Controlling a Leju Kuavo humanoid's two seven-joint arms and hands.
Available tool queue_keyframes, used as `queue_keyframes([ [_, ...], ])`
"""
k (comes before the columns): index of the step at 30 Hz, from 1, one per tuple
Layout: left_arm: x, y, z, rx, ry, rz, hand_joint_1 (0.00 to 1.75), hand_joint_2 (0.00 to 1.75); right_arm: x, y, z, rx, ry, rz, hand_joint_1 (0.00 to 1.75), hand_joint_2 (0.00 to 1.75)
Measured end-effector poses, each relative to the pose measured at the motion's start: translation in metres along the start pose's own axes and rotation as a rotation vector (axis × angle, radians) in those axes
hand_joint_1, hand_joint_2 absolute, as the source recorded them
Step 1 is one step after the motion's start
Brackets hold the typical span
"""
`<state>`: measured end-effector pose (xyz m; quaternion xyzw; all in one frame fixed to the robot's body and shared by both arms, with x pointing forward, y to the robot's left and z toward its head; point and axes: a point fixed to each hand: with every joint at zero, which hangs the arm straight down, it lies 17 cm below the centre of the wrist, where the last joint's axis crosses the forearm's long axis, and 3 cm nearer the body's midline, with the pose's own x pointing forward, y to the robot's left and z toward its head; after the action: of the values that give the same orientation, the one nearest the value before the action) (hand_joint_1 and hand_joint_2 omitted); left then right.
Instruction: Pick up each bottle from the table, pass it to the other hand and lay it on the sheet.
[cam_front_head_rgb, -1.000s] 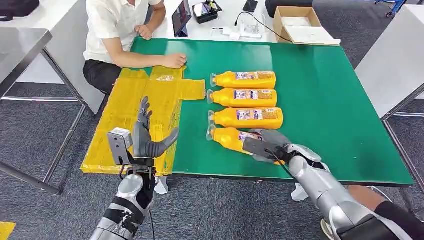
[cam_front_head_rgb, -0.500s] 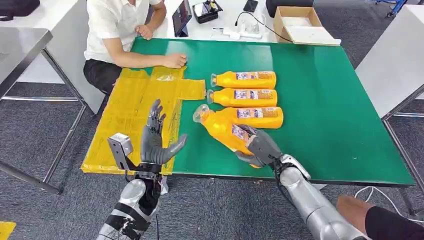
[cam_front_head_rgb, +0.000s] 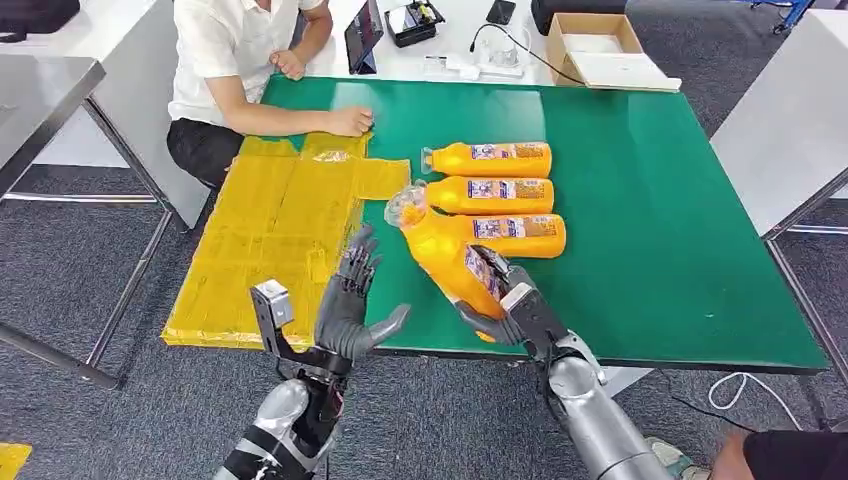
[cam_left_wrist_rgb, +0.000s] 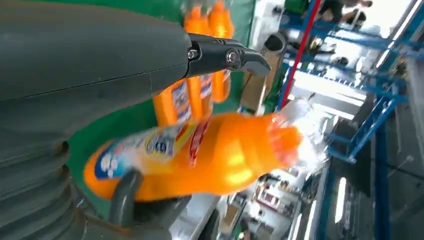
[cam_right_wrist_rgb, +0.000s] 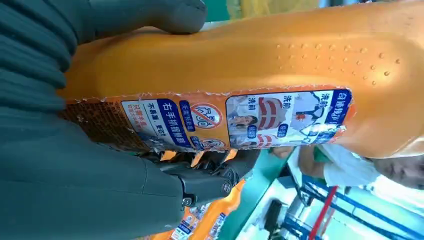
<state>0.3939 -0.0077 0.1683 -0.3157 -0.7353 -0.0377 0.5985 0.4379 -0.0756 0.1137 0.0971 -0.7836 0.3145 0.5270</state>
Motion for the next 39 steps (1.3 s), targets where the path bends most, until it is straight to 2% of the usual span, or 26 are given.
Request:
queue_keyframes([
  [4, -0.016, -0.015, 0.010, -0.018, 0.047, 0.020, 0.00, 1.75, 0.003, 0.031, 0.010, -0.028, 0.008, -0.057, 1.75, 1.75],
  [9, -0.033, -0.025, 0.020, -0.014, 0.096, 0.040, 0.00, 1.75, -0.001, 0.062, 0.026, -0.052, 0.032, -0.053, 1.75, 1.75],
  [16, -0.037, -0.031, 0.022, -0.024, 0.107, 0.047, 0.00, 1.75, -0.002, 0.070, 0.031, -0.047, 0.039, -0.062, 1.75, 1.75],
  [20, -0.042, -0.030, 0.023, -0.009, 0.130, 0.040, 0.00, 1.75, -0.002, 0.074, 0.031, -0.046, 0.037, -0.004, 1.75, 1.75],
  [29, -0.046, -0.019, 0.013, 0.032, 0.166, 0.136, 0.00, 1.75, 0.024, 0.108, 0.024, 0.020, -0.061, 0.073, 1.75, 1.75],
  [35, -0.056, -0.014, 0.009, 0.007, 0.216, 0.242, 0.00, 1.75, 0.039, 0.114, 0.012, 0.072, -0.126, 0.110, 1.75, 1.75],
  [39, -0.058, -0.011, 0.007, -0.003, 0.208, 0.253, 0.00, 1.75, 0.045, 0.114, 0.006, 0.100, -0.149, 0.106, 1.75, 1.75],
])
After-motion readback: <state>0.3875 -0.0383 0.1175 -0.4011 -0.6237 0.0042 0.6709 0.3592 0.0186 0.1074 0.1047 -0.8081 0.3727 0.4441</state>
